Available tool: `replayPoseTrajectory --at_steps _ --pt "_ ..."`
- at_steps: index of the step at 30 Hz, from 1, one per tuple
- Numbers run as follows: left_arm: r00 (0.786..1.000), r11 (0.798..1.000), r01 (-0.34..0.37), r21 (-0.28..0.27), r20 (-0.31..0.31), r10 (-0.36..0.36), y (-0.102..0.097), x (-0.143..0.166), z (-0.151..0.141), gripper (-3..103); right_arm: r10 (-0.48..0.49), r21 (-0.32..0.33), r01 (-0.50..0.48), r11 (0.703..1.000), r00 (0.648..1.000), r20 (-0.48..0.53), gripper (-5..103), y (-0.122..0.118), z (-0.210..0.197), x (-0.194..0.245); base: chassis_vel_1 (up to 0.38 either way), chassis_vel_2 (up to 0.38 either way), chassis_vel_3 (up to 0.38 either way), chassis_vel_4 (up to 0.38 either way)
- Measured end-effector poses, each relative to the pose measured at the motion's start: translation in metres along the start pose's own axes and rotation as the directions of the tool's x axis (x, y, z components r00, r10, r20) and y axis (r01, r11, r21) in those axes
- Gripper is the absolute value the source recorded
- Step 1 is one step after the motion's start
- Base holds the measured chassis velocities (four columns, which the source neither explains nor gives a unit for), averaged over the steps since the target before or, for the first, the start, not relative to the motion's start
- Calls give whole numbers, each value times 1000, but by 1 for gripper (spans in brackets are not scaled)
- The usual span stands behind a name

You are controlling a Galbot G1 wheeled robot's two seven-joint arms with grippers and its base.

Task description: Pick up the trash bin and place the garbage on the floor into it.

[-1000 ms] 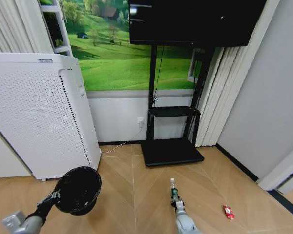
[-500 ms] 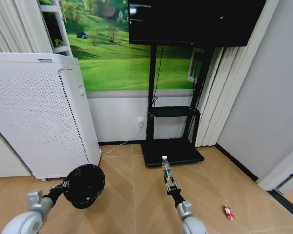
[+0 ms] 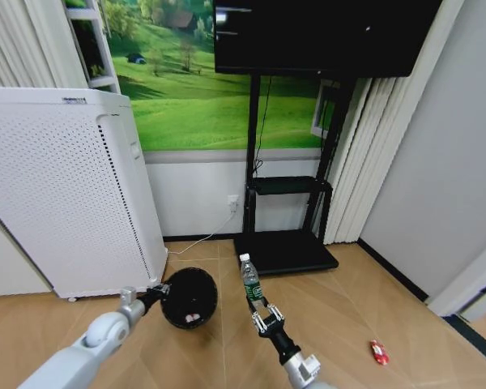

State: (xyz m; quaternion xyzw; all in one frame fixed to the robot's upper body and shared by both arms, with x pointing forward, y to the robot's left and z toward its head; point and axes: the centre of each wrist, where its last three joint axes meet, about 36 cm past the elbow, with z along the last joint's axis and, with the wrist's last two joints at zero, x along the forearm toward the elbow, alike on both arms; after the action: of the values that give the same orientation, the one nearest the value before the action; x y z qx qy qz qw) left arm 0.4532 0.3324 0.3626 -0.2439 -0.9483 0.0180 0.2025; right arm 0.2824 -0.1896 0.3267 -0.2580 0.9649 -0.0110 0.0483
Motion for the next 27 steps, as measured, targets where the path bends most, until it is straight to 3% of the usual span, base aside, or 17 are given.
replayPoseTrajectory --at_steps 3,4,6,8,11,18,21,27 --pt "997 995 -81 -51 8 81 -14 -26 -2 7 -13 14 13 1000 1000 -5 37 2 8 -5 0 0 0 0" --pt "990 987 -139 -81 16 140 -28 -45 -3 7 -15 13 15 1000 1000 -8 37 3 11 -6 0 0 0 0" --pt "987 983 -161 -87 17 163 -35 -51 -3 7 -17 12 17 1000 1000 -11 37 4 13 -7 0 0 0 0" --pt "973 970 -228 -87 22 230 -57 -72 -4 7 -20 17 20 1000 1000 -11 37 2 16 -6 0 0 0 0" --pt "961 959 -272 -84 31 275 -74 -82 -6 7 -18 21 18 1000 1000 -9 37 0 17 -6 0 0 0 0" --pt "947 946 -314 -80 37 318 -92 -83 -2 7 -12 25 13 1000 1000 -16 37 -1 23 -6 0 0 0 0" --pt "950 949 -305 -79 41 309 -88 -76 -3 7 -7 25 8 1000 1000 -20 36 1 26 -8 0 0 0 0" --pt "959 959 -276 -66 49 280 -79 -65 1 7 7 14 -7 1000 1000 -28 57 10 30 -11 0 0 0 0"
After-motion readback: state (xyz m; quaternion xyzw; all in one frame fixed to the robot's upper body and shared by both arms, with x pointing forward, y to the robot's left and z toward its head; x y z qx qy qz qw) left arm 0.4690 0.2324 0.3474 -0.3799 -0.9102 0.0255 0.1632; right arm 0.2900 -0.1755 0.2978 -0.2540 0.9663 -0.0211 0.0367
